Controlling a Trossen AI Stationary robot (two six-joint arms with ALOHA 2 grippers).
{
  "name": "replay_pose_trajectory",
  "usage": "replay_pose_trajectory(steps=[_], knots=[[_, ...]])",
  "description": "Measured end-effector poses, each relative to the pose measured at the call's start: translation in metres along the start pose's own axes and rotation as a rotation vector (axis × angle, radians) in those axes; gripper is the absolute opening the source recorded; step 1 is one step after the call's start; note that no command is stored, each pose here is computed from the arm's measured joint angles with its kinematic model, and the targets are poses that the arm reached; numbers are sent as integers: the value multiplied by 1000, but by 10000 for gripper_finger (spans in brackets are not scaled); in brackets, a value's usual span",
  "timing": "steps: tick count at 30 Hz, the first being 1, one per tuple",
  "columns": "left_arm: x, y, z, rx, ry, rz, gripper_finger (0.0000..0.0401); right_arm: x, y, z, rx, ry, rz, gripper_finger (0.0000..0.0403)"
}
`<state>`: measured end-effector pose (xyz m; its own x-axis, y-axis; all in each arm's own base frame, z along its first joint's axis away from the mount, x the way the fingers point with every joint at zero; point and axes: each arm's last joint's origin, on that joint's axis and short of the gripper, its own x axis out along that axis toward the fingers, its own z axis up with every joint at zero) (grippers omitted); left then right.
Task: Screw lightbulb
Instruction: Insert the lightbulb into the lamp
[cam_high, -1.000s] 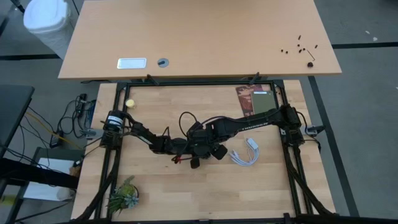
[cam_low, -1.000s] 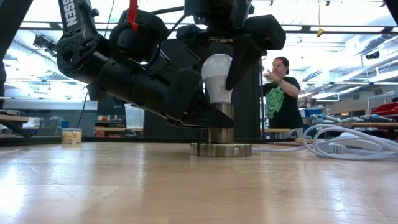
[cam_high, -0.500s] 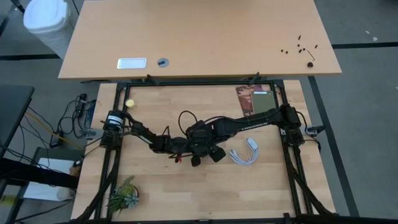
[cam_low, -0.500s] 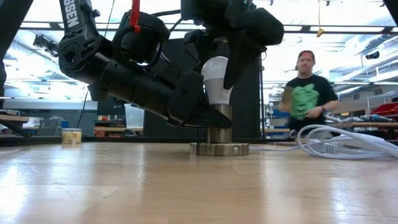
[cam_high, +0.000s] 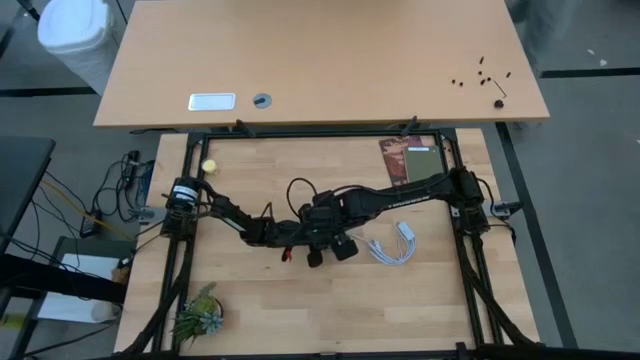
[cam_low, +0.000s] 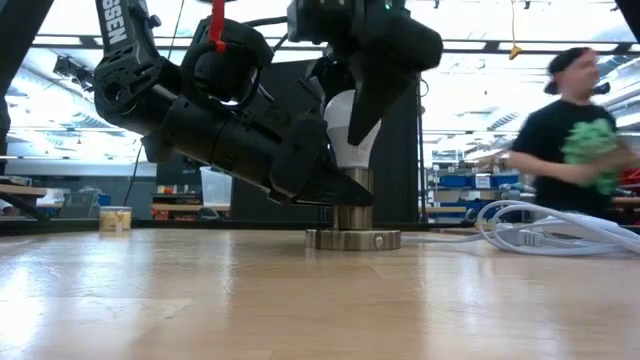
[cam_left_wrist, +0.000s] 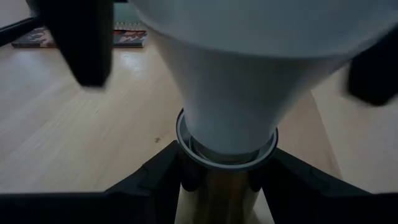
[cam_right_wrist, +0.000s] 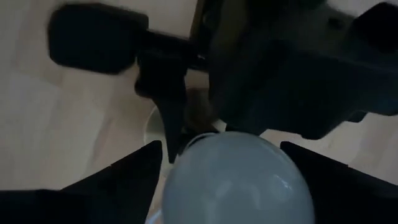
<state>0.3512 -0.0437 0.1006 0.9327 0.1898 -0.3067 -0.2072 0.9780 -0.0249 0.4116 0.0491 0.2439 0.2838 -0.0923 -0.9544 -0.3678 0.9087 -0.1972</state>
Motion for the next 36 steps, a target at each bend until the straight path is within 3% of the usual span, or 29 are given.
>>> replay_pose_trajectory(steps=[7, 14, 20, 27, 33, 36], knots=[[0, -1, 0, 4, 1, -11, 193, 11, 3, -6, -11, 32, 4, 273], [0, -1, 0, 4, 1, -11, 193, 11, 3, -6, 119, 32, 2, 254], [0, -1, 0, 3, 0, -10, 193, 11, 2, -5, 339, 23, -12, 271], [0, -1, 0, -20, -3, -11, 193, 11, 2, -5, 633, 23, -22, 255], [0, -1, 1, -29, -8, -12, 193, 11, 2, -5, 961, 19, -29, 274], [0, -1, 1, -25, -6, -7, 193, 11, 2, -4, 1046, 10, -23, 276]])
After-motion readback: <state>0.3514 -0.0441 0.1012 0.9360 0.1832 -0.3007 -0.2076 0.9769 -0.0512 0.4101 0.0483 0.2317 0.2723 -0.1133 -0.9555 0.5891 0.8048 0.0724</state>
